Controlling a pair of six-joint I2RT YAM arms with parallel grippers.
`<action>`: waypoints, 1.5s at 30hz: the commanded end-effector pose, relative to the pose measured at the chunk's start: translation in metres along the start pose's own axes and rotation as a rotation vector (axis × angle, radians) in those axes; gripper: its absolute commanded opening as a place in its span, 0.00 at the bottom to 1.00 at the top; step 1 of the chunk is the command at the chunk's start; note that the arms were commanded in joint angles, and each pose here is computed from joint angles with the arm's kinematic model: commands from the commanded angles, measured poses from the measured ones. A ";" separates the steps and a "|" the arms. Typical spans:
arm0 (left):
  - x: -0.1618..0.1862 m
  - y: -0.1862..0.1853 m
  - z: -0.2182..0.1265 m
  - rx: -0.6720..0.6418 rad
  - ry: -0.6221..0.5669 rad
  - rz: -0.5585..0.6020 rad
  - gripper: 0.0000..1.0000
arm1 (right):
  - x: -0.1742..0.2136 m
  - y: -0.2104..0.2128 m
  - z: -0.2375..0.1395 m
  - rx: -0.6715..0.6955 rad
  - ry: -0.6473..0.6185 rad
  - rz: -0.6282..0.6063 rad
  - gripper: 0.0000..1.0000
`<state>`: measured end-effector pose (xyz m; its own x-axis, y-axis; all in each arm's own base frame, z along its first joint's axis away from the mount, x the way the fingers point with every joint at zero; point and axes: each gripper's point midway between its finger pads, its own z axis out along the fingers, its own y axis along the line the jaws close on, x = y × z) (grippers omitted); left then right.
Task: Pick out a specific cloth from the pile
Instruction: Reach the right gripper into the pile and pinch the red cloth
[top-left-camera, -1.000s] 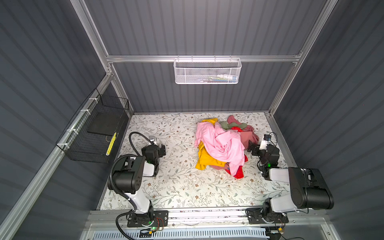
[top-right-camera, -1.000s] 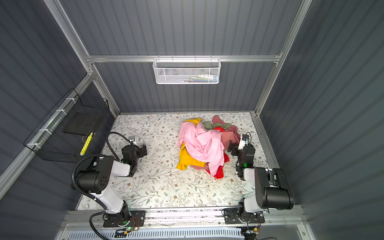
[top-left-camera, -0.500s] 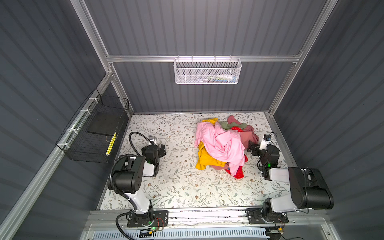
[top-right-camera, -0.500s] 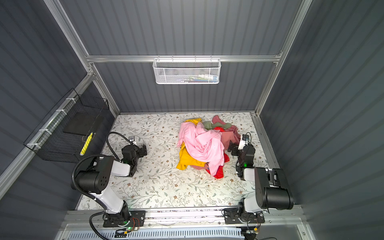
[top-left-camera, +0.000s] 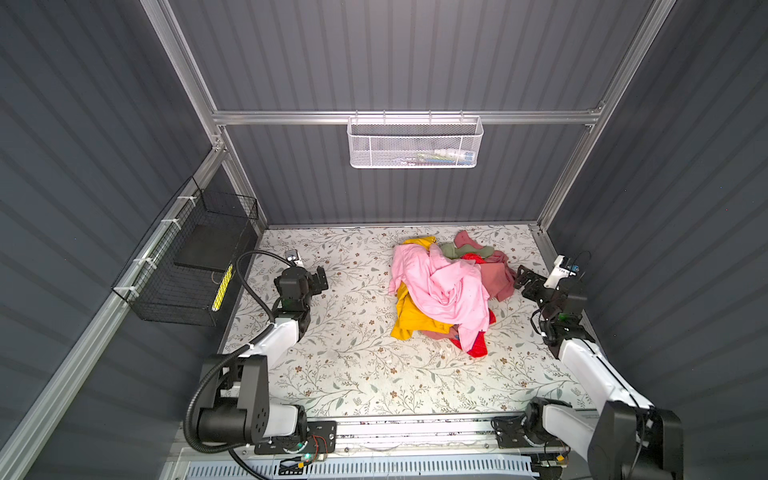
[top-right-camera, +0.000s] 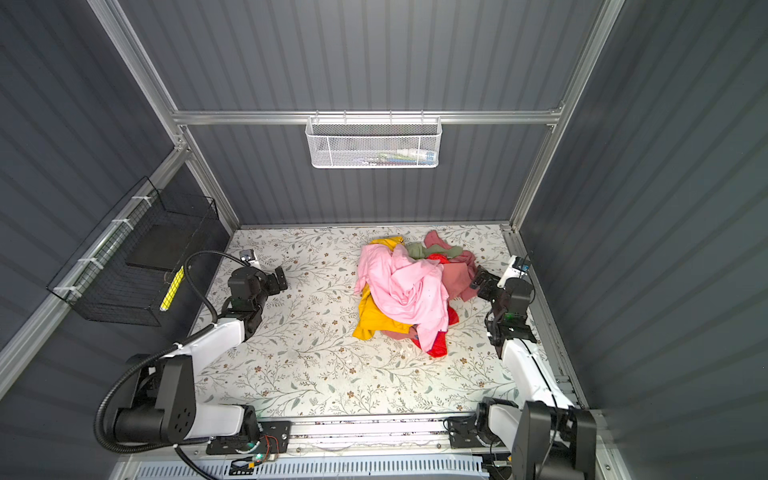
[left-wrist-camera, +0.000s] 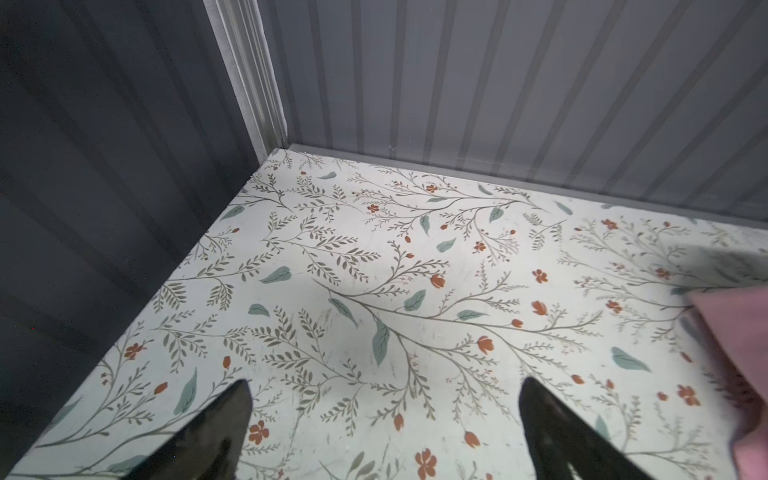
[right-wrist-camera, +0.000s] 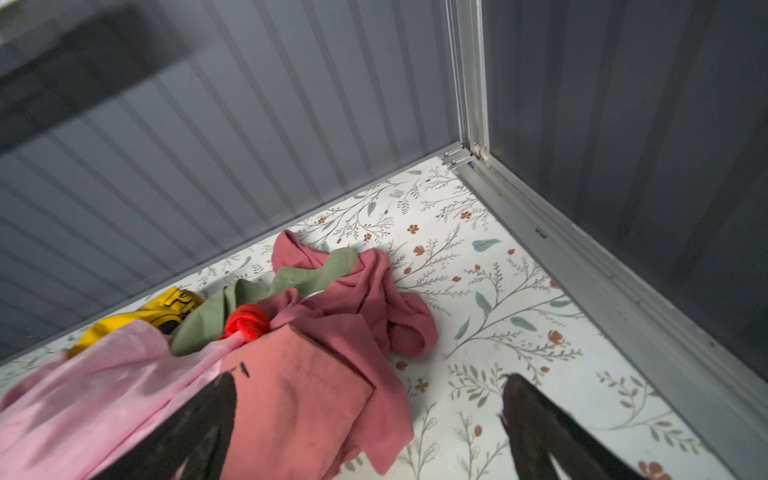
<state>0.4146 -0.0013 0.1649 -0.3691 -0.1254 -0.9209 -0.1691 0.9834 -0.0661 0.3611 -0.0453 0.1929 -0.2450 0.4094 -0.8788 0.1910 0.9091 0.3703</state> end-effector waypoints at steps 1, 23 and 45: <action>0.032 -0.004 -0.009 0.026 0.157 -0.086 1.00 | 0.054 0.005 -0.012 -0.030 0.246 0.216 0.99; 0.053 -0.015 -0.011 0.058 0.231 -0.154 1.00 | 0.203 0.010 -0.086 0.040 0.765 0.525 0.64; 0.053 -0.018 -0.010 0.066 0.239 -0.134 1.00 | 0.237 0.032 -0.059 0.012 0.829 0.422 0.44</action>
<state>0.3867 -0.0239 0.1153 -0.5525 -0.2799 -0.7851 -0.1870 0.9595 -0.2105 0.2526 0.0830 0.0248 -0.7537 0.6303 -0.1862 0.4226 0.6818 0.5972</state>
